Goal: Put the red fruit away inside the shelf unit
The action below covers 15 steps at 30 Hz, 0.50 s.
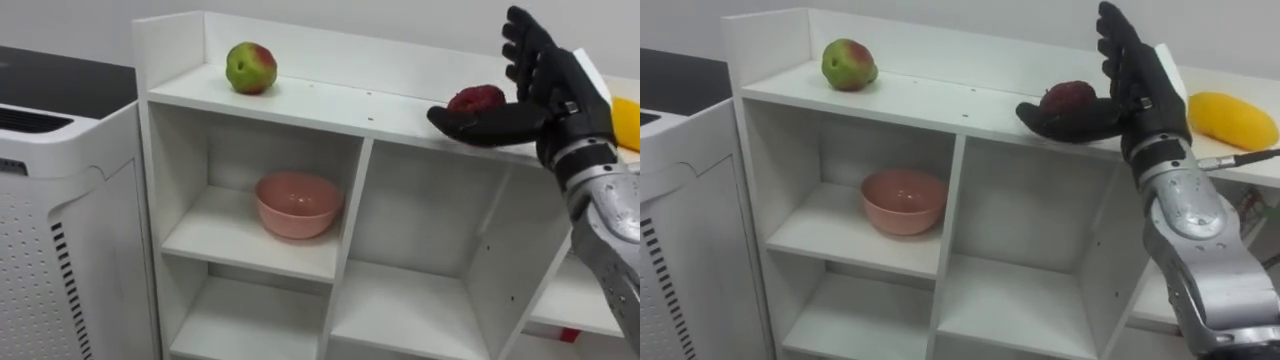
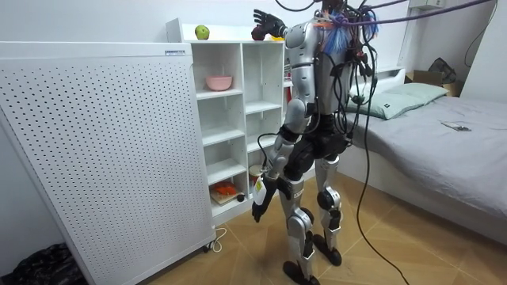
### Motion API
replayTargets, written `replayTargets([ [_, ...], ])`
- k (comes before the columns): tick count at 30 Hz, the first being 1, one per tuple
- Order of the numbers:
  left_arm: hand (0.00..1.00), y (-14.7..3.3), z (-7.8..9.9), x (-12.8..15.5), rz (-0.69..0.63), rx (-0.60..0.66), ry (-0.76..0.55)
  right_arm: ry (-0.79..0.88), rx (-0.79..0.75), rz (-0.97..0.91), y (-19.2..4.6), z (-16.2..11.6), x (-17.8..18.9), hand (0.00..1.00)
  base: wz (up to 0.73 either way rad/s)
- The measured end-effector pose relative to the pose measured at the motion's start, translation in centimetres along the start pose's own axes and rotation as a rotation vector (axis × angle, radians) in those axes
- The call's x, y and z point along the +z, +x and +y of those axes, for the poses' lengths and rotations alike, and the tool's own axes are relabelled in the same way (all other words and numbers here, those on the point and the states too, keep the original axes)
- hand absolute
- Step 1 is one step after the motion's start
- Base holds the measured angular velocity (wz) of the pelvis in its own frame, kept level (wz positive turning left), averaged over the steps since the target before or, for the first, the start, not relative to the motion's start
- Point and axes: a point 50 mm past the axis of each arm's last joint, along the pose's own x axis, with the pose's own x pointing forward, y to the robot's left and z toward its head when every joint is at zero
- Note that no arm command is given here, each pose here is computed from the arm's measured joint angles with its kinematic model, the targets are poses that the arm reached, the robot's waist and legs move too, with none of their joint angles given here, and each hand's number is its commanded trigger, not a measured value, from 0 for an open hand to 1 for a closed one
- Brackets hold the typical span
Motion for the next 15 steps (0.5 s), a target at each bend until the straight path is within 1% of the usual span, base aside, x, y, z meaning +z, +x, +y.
replayTargets([
  [7, 0.00, 0.02, 0.11, 0.11, 0.001, 0.002, 0.000, -0.006, 0.029, 0.025, 0.01, -0.17, -0.52, 0.00, 0.00],
  [9, 0.00, 0.04, 0.17, 0.15, 0.000, 0.005, 0.000, -0.003, 0.037, 0.026, 0.00, -0.15, -0.55, 0.80, 0.00],
  [10, 0.00, 0.05, 0.23, 0.14, 0.001, 0.006, 0.000, -0.003, 0.037, 0.026, 0.00, -0.15, -0.55, 1.00, 0.00],
  [15, 0.00, 0.06, 0.26, 0.00, 0.011, 0.006, -0.007, -0.004, 0.037, 0.026, 0.00, -0.14, -0.56, 1.00, 0.00],
])
